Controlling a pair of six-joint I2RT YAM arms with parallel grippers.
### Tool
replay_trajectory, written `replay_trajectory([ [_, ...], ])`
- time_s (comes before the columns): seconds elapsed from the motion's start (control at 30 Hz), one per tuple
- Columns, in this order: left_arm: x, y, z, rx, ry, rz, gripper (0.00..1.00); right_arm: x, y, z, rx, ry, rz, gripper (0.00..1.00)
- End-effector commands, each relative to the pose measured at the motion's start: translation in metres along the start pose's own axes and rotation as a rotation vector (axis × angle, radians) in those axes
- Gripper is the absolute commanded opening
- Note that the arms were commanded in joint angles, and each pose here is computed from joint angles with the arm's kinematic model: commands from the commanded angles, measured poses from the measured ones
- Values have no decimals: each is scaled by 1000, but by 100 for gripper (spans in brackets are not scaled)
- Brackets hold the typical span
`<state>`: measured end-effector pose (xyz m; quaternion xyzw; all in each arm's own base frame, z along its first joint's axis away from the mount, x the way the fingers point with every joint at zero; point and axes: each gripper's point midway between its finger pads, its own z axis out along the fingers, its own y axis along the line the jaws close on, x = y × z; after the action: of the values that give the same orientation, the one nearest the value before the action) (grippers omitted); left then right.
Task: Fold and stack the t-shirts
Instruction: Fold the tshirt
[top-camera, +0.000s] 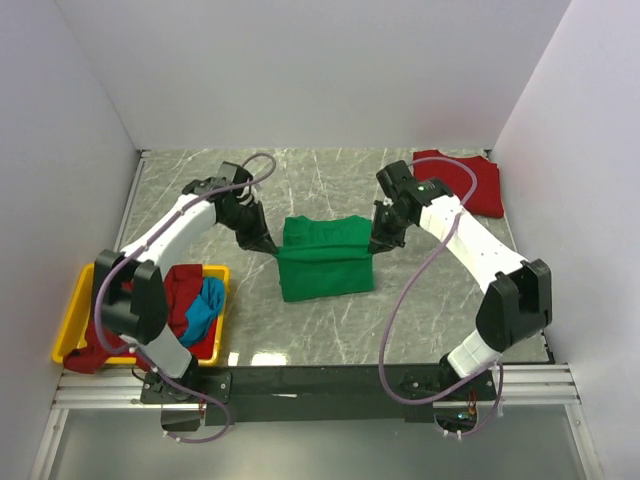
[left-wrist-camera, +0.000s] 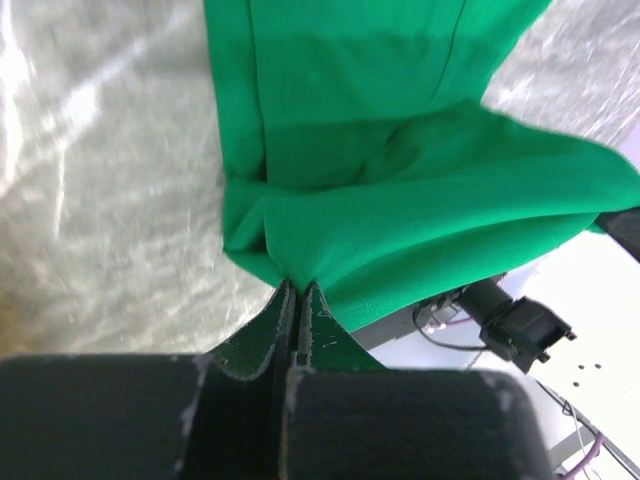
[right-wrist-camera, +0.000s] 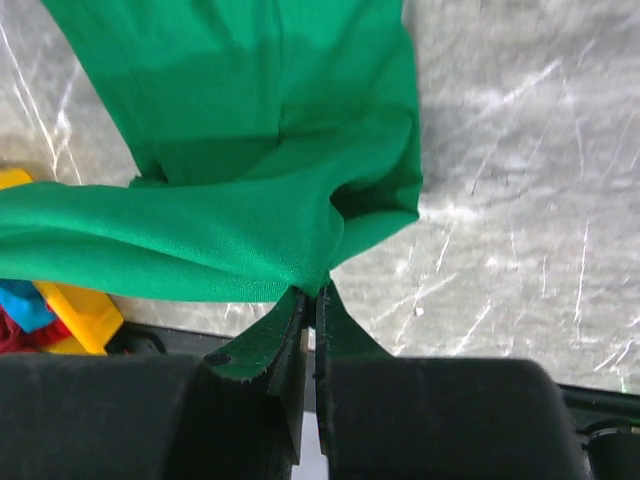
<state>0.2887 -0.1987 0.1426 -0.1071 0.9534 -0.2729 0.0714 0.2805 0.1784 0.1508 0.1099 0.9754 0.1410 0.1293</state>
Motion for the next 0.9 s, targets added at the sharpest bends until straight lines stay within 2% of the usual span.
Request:
replay_trajectory([
  [0.0,-31,-7,-8,24,-50,67,0,-31,0,-1,32,-75,-3,0],
  [0.33,-79,-10,16,50,-25,72,0,-66,7,19,69,-74,11,0],
  [0.87,-114,-5,50,80,33,64,1,-88,1,52,118,-51,47,0],
])
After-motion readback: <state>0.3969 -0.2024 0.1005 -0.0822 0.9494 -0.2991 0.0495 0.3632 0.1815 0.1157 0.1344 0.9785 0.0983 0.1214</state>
